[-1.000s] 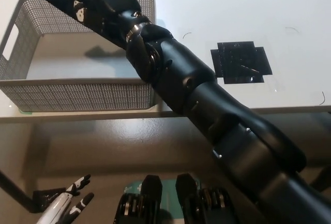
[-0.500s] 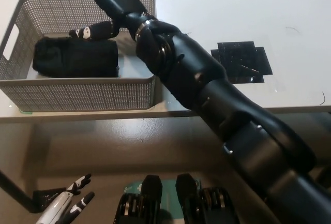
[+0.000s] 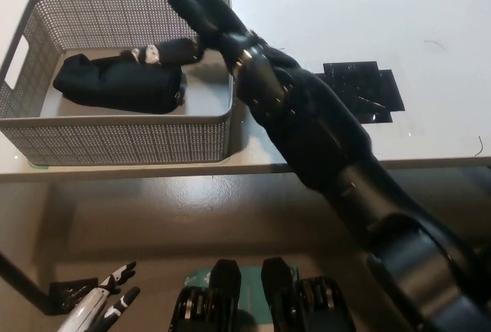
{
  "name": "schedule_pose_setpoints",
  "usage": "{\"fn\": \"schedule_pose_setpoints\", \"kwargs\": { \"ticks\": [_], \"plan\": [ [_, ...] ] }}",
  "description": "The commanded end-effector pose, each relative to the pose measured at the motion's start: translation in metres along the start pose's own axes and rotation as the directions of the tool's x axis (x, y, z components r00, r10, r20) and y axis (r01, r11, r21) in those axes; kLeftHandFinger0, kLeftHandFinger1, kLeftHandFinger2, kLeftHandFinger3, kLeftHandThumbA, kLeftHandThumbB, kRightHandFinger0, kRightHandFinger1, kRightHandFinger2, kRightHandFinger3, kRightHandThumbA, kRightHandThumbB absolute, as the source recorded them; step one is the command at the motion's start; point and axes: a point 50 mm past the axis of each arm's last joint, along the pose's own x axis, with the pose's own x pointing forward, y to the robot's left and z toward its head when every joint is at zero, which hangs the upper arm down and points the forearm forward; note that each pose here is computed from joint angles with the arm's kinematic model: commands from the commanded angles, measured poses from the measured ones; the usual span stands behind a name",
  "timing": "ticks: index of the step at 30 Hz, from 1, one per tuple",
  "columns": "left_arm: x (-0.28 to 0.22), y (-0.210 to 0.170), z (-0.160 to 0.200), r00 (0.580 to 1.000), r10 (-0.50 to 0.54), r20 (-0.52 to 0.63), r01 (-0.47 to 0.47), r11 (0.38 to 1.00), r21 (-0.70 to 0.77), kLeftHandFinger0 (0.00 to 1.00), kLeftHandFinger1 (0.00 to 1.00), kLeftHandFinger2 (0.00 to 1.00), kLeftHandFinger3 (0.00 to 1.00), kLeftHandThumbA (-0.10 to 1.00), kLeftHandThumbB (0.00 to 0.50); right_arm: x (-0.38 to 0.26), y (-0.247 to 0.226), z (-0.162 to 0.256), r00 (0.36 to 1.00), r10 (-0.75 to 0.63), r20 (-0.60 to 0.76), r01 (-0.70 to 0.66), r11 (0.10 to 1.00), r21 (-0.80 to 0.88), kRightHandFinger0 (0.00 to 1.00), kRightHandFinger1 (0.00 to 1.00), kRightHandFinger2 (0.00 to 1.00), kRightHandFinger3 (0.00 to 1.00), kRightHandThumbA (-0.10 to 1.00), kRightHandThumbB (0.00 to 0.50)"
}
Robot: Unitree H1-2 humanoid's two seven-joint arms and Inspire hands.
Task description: Use the right hand to pick up the pencil case on the right hand side and put it into a grey container on the left side
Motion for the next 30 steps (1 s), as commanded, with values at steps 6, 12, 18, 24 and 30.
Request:
{"fn": "schedule_pose_setpoints", "kwargs": {
  "ticks": [6,12,18,24,30],
  "plan": [
    [0.0,0.02,0.003,0.999,0.024,0.042,-0.025,0.999,0.032,1.0,1.0,1.0,1.0,1.0,0.284,-0.122,-0.142,0.016,0.919,-0.368,0.14,0.345,0.925,0.16,1.0,1.0,1.0,1.0,1.0,0.437],
    [-0.001,0.018,-0.002,0.999,0.03,0.023,-0.031,0.999,0.033,1.0,1.0,1.0,1.0,0.99,0.259,-0.186,-0.156,0.006,0.869,-0.473,0.147,0.433,0.87,0.237,1.0,1.0,1.0,1.0,1.0,0.417],
    [-0.004,0.014,-0.007,0.999,0.027,0.017,-0.028,0.999,0.032,1.0,1.0,1.0,1.0,0.95,0.238,-0.237,-0.146,-0.003,0.852,-0.511,0.118,0.451,0.829,0.331,1.0,1.0,1.0,1.0,1.0,0.441],
    [-0.004,0.014,-0.006,0.999,0.037,0.016,-0.037,0.999,0.029,1.0,0.99,0.99,1.0,0.92,0.21,-0.287,-0.106,-0.052,0.858,-0.514,-0.02,0.478,0.783,0.399,1.0,1.0,1.0,1.0,1.0,0.432],
    [-0.002,0.018,-0.005,0.999,0.04,0.012,-0.04,0.999,0.033,1.0,0.99,0.99,1.0,0.92,0.203,-0.343,-0.056,-0.102,0.841,-0.475,-0.26,0.54,0.694,0.476,1.0,1.0,1.0,1.0,1.0,0.388]
  ]
}}
